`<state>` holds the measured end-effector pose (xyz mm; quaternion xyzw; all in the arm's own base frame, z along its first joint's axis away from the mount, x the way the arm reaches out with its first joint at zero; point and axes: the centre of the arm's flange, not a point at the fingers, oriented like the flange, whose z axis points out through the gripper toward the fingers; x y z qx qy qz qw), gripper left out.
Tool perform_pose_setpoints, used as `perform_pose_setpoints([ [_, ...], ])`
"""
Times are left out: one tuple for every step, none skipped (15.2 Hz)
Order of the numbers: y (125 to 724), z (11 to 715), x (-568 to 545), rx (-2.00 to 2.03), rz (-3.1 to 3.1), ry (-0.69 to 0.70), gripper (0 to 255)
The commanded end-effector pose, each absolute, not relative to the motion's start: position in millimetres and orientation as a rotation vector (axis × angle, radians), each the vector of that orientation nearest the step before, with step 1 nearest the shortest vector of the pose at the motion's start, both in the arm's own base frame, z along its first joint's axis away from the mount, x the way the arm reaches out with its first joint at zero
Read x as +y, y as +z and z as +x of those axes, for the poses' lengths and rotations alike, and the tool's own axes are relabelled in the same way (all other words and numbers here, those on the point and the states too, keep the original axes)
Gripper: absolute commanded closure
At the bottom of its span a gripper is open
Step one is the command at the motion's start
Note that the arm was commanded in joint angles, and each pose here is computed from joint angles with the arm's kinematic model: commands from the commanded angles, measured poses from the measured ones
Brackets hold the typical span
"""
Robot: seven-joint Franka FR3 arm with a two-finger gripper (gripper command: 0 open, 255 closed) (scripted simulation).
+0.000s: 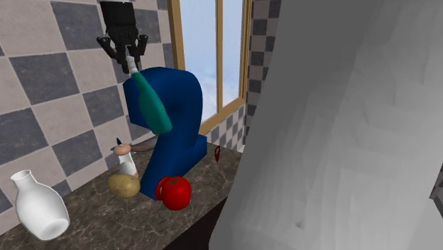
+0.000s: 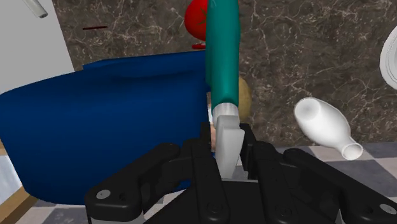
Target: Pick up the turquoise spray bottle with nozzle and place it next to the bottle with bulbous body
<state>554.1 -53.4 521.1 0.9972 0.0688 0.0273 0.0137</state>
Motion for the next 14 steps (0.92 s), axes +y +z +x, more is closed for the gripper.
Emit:
perform_pose_setpoints([
  [523,560,-27,0.212,3.106,0.086,255],
  [523,563,-14,0.212,3.106,0.086,255],
  [523,566,-2,0.212,3.106,0.086,255],
  [523,569,11,0.212,3.106,0.086,255],
  [523,572,24,0.212,3.106,0.086,255],
  [523,574,37,0.212,3.106,0.086,255],
  [523,577,50,0.212,3.106,0.086,255],
  [523,580,63,0.212,3.106,0.086,255],
  [523,583,76,0.212,3.106,0.086,255],
  [523,585,89,0.212,3.106,0.086,255],
  [523,588,102,0.212,3.106,0.086,255],
  [523,591,115,0.212,3.106,0.086,255],
  [523,594,126,0.212,3.106,0.086,255],
  [518,594,126,0.212,3.106,0.086,255],
])
